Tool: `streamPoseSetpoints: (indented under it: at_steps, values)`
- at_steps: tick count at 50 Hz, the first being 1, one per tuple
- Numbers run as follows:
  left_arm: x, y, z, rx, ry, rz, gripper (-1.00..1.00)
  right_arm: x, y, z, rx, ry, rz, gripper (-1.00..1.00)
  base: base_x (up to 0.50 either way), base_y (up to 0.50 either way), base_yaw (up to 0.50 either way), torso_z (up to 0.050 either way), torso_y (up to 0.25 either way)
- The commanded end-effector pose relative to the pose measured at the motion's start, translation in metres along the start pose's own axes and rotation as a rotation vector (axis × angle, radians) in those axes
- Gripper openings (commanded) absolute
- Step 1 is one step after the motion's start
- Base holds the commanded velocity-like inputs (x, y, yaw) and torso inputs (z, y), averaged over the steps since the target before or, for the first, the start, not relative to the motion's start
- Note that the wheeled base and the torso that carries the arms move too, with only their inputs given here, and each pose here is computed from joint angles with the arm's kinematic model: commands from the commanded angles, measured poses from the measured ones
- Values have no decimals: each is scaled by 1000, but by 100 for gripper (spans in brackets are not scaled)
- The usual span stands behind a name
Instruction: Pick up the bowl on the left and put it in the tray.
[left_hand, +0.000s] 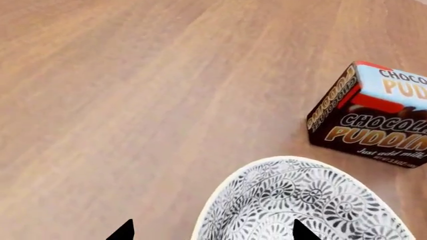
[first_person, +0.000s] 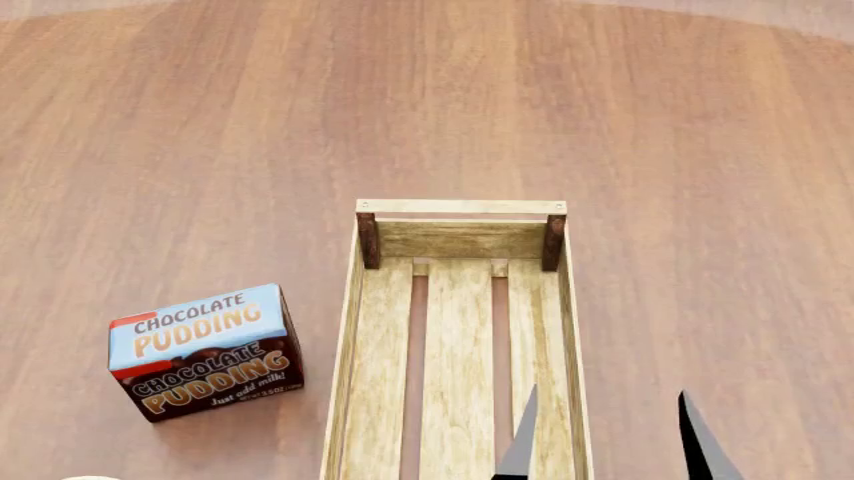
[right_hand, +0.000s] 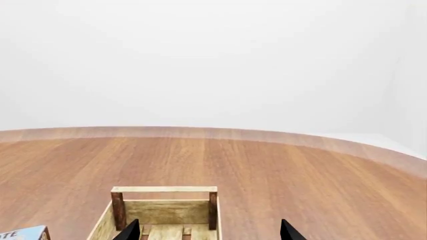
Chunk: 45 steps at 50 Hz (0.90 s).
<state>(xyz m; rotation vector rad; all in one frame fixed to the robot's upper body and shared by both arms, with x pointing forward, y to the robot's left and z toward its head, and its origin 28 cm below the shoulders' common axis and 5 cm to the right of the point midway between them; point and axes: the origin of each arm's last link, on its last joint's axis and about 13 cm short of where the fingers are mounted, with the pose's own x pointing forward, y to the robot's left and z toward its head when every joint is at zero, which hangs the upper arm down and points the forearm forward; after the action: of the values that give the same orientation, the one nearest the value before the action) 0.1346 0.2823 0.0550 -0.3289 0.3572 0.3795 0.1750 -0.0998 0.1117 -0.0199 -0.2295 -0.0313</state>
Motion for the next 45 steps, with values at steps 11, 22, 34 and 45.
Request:
streamPoseSetpoints:
  at_steps: [11, 22, 34, 45]
  values:
    - [9, 2, -13, -12, 42, -46, 100, 1, -1, 0, -1, -14, 1, 100, 0, 0, 0, 0, 0]
    - [11, 2, -16, -8, 49, -40, 100, 1, -1, 0, -1, -14, 1, 100, 0, 0, 0, 0, 0]
    - [16, 5, -21, -9, 61, -28, 100, 1, -1, -1, -4, -14, 0, 100, 0, 0, 0, 0, 0]
    - [19, 7, -26, -10, 75, -19, 100, 2, -1, -1, -5, -14, 1, 100, 0, 0, 0, 0, 0]
